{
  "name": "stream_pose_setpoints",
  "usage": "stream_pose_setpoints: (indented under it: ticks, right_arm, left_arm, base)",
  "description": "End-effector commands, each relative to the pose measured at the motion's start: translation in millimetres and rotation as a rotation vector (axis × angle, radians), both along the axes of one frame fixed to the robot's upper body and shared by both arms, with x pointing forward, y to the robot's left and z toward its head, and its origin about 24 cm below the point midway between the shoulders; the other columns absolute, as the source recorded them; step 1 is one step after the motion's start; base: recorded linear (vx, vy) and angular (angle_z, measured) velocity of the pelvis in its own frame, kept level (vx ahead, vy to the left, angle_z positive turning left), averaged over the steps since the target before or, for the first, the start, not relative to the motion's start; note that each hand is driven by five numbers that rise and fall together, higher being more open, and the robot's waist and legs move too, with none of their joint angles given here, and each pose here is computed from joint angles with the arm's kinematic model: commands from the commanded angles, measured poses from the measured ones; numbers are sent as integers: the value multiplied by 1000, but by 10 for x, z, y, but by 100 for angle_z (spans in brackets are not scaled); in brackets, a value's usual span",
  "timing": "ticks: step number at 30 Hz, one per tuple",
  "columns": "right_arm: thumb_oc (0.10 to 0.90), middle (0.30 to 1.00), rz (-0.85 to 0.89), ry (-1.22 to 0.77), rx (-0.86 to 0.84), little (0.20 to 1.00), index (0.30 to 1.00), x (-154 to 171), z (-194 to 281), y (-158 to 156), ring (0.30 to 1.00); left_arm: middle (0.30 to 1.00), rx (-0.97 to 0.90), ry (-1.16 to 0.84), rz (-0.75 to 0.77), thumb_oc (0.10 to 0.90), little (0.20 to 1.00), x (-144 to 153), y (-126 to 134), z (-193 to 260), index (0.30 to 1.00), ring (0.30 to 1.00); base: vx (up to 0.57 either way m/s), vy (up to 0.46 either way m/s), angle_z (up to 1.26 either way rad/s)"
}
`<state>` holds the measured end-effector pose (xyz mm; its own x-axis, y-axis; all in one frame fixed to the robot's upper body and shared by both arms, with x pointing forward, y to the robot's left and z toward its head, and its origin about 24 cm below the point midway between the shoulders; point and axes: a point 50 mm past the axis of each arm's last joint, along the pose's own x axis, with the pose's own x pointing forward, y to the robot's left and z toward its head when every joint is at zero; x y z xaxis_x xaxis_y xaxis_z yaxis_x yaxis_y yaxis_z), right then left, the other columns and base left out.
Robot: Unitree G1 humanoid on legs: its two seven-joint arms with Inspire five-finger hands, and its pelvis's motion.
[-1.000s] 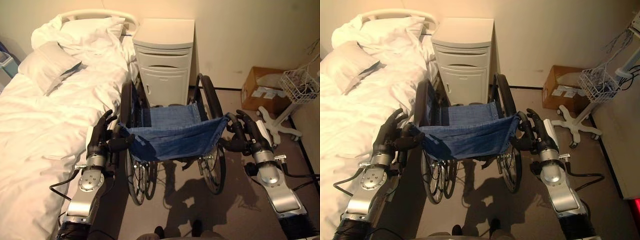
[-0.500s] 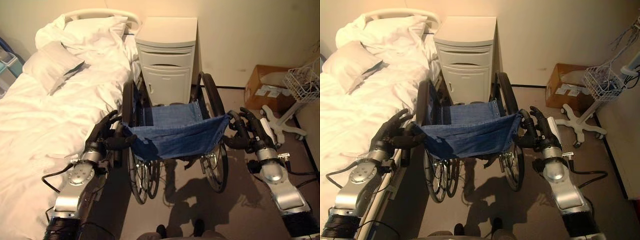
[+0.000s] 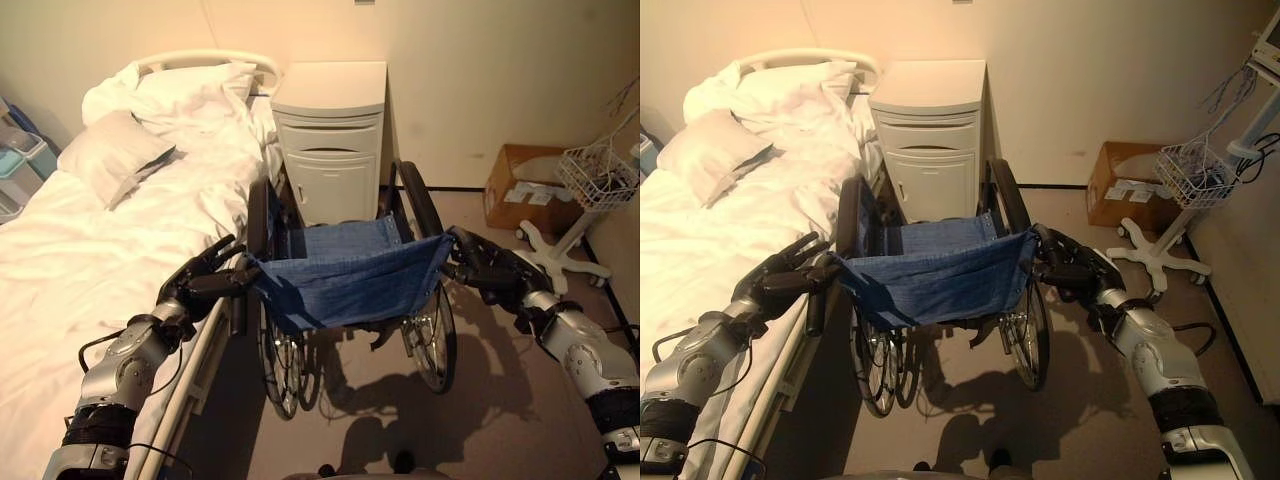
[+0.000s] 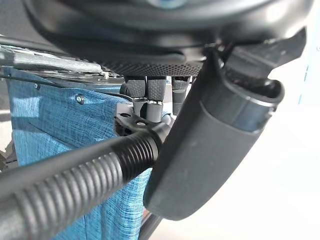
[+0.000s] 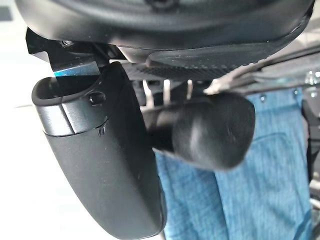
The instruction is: Push the wheelchair next to the bed
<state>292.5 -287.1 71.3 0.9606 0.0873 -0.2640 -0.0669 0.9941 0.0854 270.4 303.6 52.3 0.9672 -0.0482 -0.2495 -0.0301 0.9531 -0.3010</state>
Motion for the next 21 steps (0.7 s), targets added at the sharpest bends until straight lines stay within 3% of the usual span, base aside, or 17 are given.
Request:
stream_pose_setpoints:
  ticks: [1,9,21]
  right_arm:
    - [800,900,-416,-117,-111,900,900,-94,534,-985,900]
    - [800,900,-525,-149,32,900,900,-257,569,-1242,900]
    - [800,900,-651,-106,-88,900,900,-534,809,-1676,900]
  left_arm:
    - [900,-73,-101,318,800,900,-80,707,294,900,900]
    - [900,-256,-147,316,800,900,-123,715,247,900,900]
    - [900,-456,-332,428,800,900,-266,1056,472,900,900]
  base:
    - [0,0,0]
    - [0,0,0]
    - [-2,-5,-5]
